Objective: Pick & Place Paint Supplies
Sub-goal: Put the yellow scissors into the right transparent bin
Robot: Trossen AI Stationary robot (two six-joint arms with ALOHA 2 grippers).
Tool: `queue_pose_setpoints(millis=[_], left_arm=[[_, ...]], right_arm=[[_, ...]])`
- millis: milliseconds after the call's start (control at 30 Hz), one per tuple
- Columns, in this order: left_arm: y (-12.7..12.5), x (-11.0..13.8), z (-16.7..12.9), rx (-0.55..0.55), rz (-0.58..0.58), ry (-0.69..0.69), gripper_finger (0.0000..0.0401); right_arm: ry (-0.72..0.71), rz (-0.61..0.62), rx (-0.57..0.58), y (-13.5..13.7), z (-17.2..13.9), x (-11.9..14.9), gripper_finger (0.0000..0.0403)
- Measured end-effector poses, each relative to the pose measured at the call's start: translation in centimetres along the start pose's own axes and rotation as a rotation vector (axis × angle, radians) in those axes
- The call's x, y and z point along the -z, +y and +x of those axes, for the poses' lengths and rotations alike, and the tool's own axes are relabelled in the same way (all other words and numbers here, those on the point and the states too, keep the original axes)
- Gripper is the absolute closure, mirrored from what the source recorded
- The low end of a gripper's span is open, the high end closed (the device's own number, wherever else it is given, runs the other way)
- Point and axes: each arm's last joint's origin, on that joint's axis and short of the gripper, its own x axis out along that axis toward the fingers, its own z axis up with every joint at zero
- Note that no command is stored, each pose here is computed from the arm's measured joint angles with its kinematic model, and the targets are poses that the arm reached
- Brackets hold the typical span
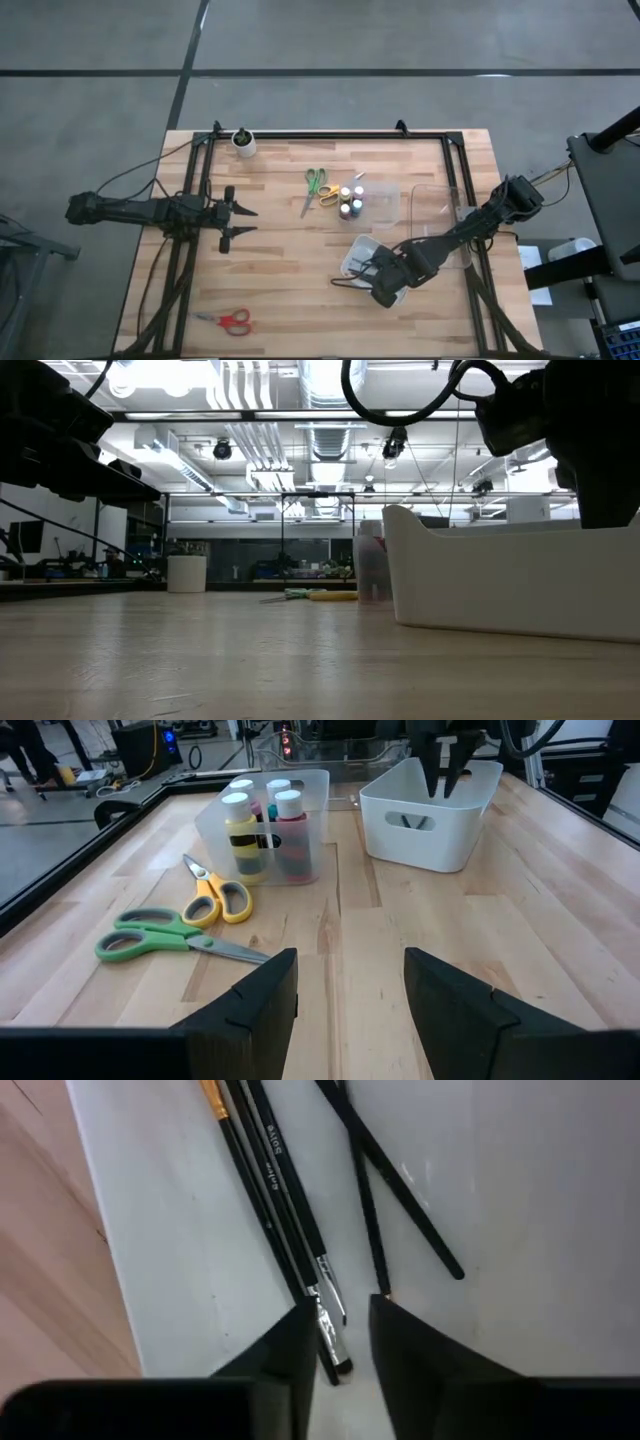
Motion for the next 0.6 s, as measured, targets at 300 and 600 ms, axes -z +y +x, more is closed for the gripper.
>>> queue_pose_setpoints(millis=[300, 600], left_arm=[[0.0, 0.0, 0.0, 0.0, 0.0, 0.0, 0.0214], [0.0, 0.0, 0.0, 0.0, 0.0, 0.0, 0.0214]], right_arm=[[0.001, -0.004, 0.0, -0.06, 0.03, 0.03, 0.0253], [-0.003, -0.007, -0.01, -0.17, -0.36, 0.03, 0.0252]])
